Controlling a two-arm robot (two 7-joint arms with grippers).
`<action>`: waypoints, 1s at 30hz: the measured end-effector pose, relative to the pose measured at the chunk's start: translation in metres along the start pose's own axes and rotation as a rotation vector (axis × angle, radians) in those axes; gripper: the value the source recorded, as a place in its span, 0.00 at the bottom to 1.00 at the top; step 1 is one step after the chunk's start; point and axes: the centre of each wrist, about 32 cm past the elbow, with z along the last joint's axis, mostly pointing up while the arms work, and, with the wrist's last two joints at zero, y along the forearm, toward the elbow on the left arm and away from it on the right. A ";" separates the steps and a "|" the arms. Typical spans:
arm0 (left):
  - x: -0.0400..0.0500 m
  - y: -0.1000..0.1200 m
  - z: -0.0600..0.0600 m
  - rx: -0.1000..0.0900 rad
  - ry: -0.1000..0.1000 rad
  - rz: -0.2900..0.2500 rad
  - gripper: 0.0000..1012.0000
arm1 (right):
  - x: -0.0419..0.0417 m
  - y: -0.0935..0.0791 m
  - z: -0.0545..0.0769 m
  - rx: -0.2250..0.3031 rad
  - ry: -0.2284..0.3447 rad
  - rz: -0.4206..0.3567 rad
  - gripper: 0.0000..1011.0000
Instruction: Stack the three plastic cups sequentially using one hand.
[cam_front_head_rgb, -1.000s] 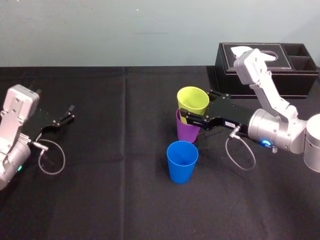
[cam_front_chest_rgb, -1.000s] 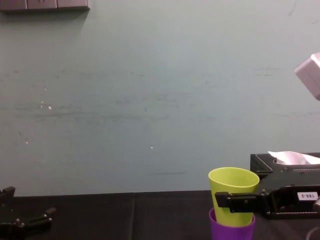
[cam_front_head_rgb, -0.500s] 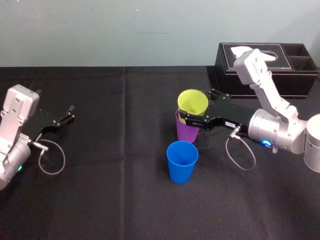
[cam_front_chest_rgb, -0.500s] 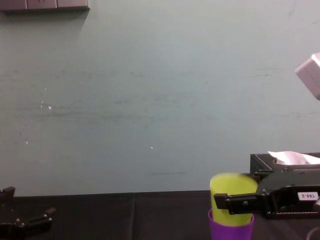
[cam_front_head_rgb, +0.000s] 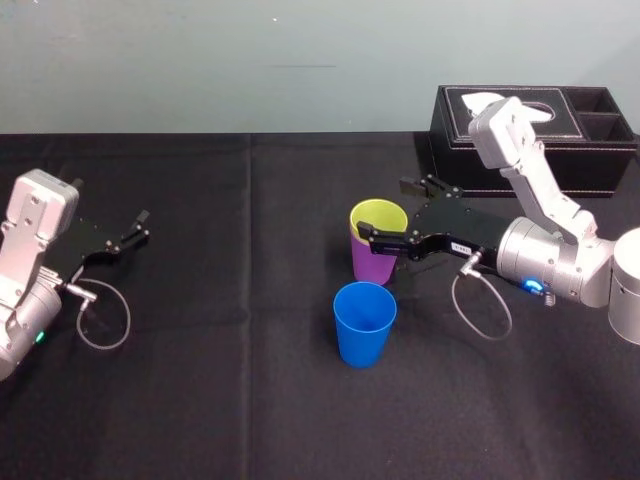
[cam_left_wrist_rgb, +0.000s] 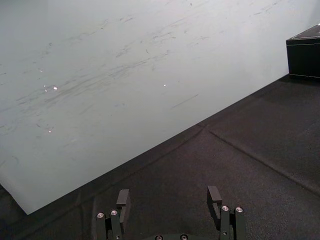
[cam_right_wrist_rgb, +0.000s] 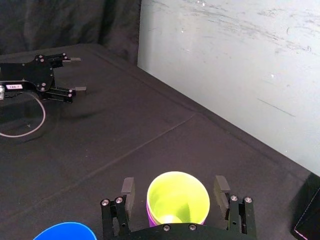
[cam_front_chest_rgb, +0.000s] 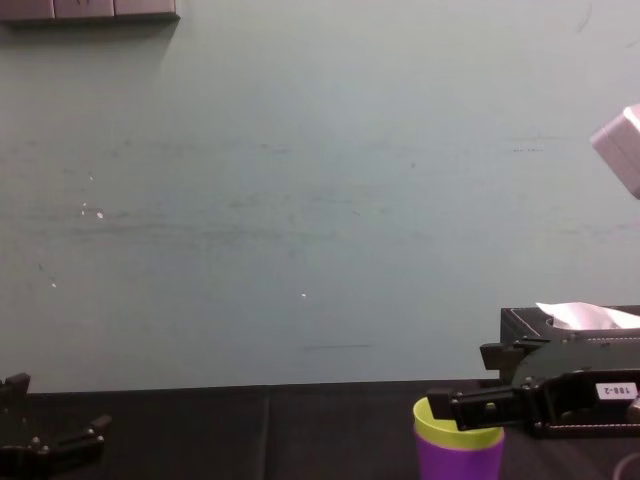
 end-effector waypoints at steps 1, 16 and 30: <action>0.0000 0.000 0.000 0.000 0.000 0.000 1.00 | 0.0000 0.000 0.000 0.000 0.000 0.000 0.99; 0.0000 0.000 0.000 0.000 0.000 0.000 1.00 | -0.0026 -0.029 0.003 0.030 -0.015 0.007 0.99; 0.0000 0.000 0.000 0.000 0.000 0.000 1.00 | -0.0237 -0.076 -0.009 0.042 -0.003 0.058 0.99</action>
